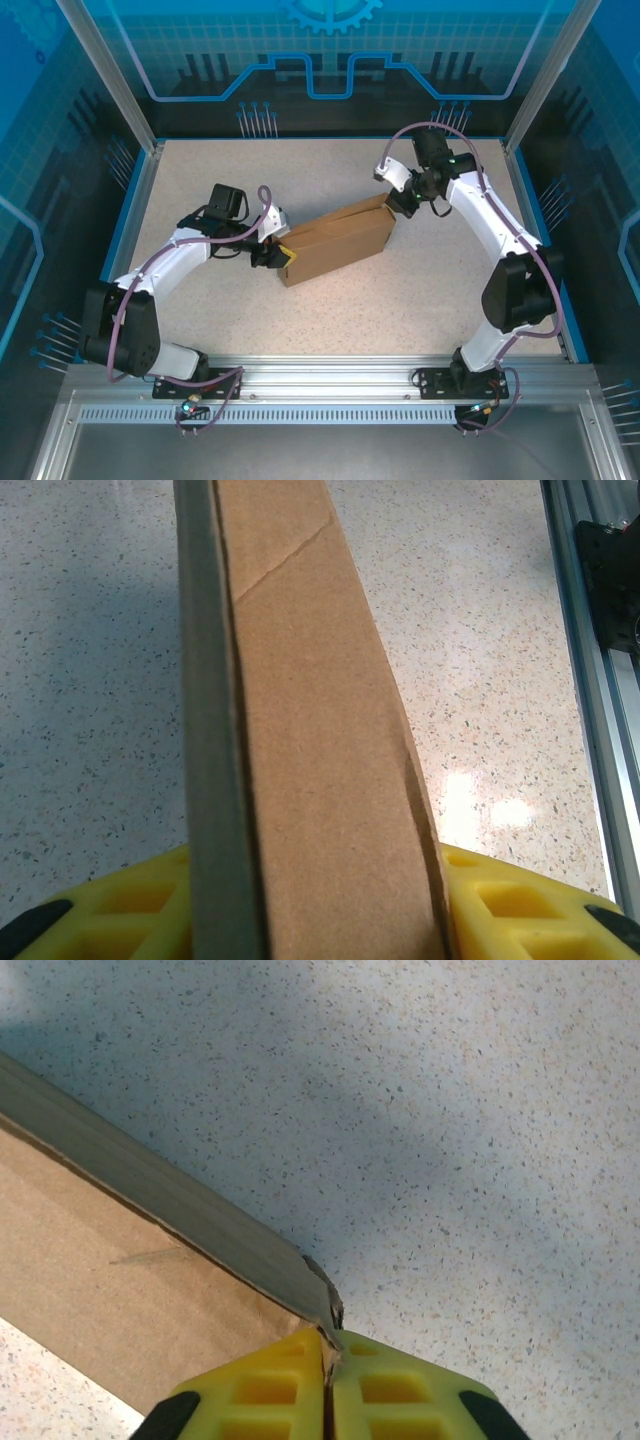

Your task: Fold the paper box

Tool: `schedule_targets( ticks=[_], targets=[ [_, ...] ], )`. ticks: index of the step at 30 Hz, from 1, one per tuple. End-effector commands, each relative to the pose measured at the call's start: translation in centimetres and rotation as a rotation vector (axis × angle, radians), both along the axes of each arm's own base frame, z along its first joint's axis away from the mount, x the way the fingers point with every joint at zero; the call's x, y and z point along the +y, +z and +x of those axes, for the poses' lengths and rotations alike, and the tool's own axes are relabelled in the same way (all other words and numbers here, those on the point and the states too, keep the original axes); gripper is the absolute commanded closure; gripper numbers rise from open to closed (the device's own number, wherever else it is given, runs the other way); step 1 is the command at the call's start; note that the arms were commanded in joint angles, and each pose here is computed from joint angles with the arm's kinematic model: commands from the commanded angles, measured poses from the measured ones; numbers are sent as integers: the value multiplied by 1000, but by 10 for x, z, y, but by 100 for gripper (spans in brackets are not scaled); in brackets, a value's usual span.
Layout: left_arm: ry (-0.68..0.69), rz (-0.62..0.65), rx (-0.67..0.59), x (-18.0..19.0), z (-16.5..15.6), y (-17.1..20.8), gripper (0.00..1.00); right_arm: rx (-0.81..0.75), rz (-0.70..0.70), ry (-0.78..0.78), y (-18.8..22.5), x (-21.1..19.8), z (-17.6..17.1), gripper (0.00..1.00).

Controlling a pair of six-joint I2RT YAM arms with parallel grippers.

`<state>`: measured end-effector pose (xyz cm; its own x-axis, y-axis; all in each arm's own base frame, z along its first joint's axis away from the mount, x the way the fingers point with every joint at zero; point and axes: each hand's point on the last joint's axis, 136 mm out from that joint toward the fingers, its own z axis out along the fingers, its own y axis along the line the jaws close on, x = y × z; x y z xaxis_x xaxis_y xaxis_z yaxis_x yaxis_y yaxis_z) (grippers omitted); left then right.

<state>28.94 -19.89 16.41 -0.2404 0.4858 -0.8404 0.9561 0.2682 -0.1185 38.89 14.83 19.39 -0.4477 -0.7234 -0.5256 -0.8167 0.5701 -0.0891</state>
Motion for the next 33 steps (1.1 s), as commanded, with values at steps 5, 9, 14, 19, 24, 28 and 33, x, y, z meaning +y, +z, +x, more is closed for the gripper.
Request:
schedule_targets(
  ticks=[5,9,14,19,24,28,33],
  targets=[
    [-5,-38,-19,-2,7,11,66,32,-17,-152,14,7,-5,94],
    [6,-32,-21,-1,10,11,66,63,-26,-270,10,12,-8,94],
    [13,-37,-17,-2,11,12,67,88,2,-384,5,11,-13,96],
    [26,-35,-9,-1,13,11,67,82,36,-420,1,12,-16,98],
    [35,-32,-3,-1,14,10,67,79,41,-438,-10,11,-18,98],
    [40,-27,-3,0,15,9,67,69,44,-447,-17,8,-22,98],
    [42,-26,0,0,16,8,67,21,39,-449,-18,0,-24,99]
  ],
)
